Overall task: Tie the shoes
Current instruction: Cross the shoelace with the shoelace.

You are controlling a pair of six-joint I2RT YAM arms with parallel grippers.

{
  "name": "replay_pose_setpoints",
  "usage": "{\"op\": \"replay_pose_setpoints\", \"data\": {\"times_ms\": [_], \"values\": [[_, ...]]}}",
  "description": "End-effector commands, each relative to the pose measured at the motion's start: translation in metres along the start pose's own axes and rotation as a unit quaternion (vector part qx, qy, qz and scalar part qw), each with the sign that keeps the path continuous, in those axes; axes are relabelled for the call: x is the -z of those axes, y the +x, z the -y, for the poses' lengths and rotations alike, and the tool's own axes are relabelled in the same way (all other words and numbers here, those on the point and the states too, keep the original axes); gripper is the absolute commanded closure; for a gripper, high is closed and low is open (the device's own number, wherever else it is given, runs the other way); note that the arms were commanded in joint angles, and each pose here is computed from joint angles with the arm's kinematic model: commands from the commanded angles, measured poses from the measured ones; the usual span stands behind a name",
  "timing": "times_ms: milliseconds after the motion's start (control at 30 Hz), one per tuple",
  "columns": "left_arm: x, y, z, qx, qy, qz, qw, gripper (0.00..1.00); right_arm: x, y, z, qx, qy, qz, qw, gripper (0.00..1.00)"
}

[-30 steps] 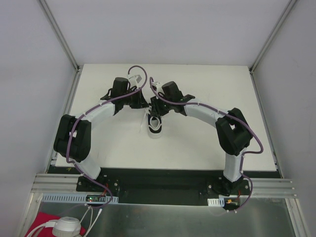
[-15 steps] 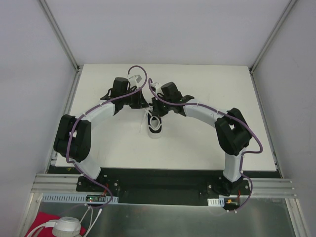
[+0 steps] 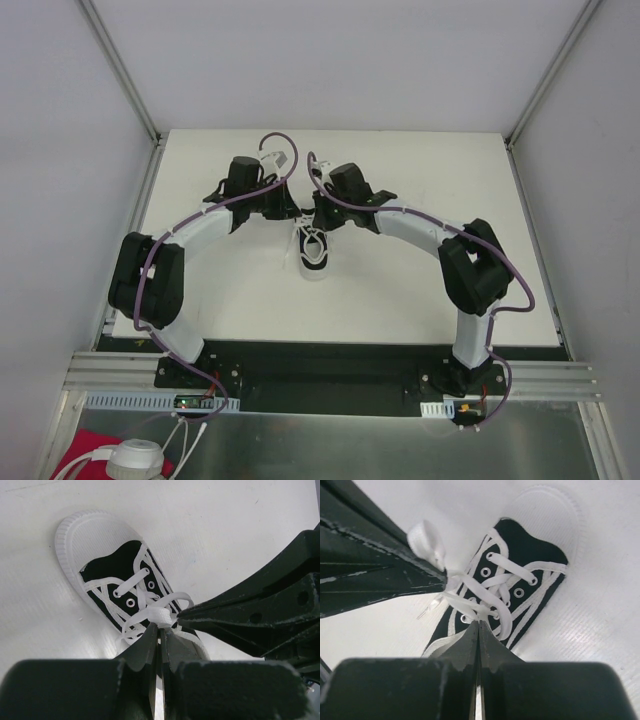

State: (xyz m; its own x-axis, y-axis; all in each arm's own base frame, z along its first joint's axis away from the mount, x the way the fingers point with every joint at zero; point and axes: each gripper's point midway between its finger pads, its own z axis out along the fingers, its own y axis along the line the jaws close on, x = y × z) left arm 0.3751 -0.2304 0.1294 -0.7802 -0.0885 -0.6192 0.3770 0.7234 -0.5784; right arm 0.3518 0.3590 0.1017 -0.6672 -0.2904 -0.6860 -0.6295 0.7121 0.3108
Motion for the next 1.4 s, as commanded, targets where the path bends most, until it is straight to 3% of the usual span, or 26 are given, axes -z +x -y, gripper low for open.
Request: {"op": "replay_pose_setpoints", "data": {"times_ms": [0,1233,1300,1367], "values": [[0.014,-0.023,0.022,-0.039,0.019,0.033,0.999,1.0,0.017,-0.041,-0.001,-0.007,0.019,0.058,0.998,0.99],[0.017,-0.027,0.027,-0.04,0.024,0.036,0.998,1.0,0.001,-0.017,0.017,-0.014,0.051,0.014,0.999,0.99],[0.017,-0.027,0.026,-0.04,0.024,0.036,0.998,1.0,0.001,-0.015,0.018,-0.014,0.052,0.012,0.998,0.97],[0.017,-0.028,0.026,-0.04,0.025,0.037,0.998,1.0,0.002,-0.015,0.018,-0.013,0.053,0.011,0.998,0.87]]}}
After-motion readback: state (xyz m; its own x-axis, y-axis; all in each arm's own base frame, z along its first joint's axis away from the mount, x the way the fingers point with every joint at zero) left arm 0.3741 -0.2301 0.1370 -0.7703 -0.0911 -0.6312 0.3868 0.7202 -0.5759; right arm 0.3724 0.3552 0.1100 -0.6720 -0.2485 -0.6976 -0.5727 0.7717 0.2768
